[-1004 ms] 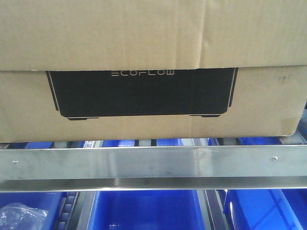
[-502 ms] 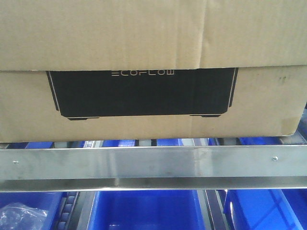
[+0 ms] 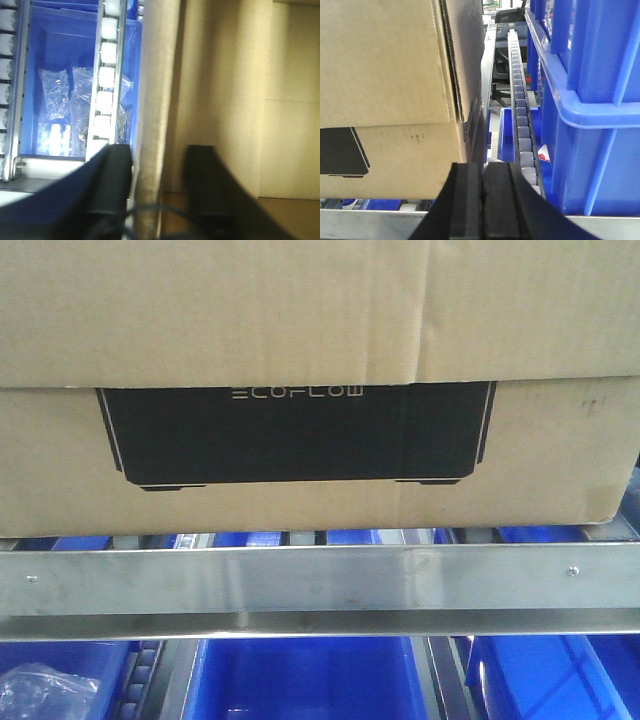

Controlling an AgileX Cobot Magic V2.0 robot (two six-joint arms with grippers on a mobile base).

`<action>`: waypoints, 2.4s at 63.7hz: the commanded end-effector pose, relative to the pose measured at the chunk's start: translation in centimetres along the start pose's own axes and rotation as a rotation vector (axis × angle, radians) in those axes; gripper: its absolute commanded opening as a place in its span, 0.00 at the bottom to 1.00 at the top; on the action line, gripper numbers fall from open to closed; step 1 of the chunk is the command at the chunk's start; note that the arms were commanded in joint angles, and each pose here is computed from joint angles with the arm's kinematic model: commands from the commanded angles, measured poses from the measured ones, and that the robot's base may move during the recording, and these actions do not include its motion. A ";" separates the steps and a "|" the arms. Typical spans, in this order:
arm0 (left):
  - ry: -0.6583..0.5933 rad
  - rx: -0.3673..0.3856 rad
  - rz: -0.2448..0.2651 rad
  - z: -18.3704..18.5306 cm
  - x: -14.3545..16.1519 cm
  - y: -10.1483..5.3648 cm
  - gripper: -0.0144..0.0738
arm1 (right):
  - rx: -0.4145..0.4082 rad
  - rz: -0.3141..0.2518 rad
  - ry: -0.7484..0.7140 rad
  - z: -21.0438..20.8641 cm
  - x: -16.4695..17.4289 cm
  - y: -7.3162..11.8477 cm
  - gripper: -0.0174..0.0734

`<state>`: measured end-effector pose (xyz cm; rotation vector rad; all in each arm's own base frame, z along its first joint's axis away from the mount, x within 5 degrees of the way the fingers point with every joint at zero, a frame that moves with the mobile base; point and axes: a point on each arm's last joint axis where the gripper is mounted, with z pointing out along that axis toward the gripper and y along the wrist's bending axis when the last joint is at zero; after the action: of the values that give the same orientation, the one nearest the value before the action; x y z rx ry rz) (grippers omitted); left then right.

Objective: Grab box from left shelf to table start

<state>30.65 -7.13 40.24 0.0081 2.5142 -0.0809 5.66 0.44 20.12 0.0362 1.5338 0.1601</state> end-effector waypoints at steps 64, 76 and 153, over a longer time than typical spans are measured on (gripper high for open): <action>-0.100 0.034 -0.017 -2.1 -0.8 -0.2 0.05 | -0.012 -0.025 -0.112 -0.2 -1.4 0.2 0.25; -0.100 0.034 -0.017 -2.1 -0.8 -0.2 0.05 | -0.013 -0.025 -0.118 -0.2 -1.5 0.2 0.25; -0.100 0.035 -0.018 -2.1 -0.8 -0.2 0.05 | 0.039 -0.069 0.178 1.8 -19.1 2.2 0.25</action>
<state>30.60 -7.21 40.26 0.0060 2.5188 -0.0941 5.65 0.28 36.28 0.0167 1.7861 0.0992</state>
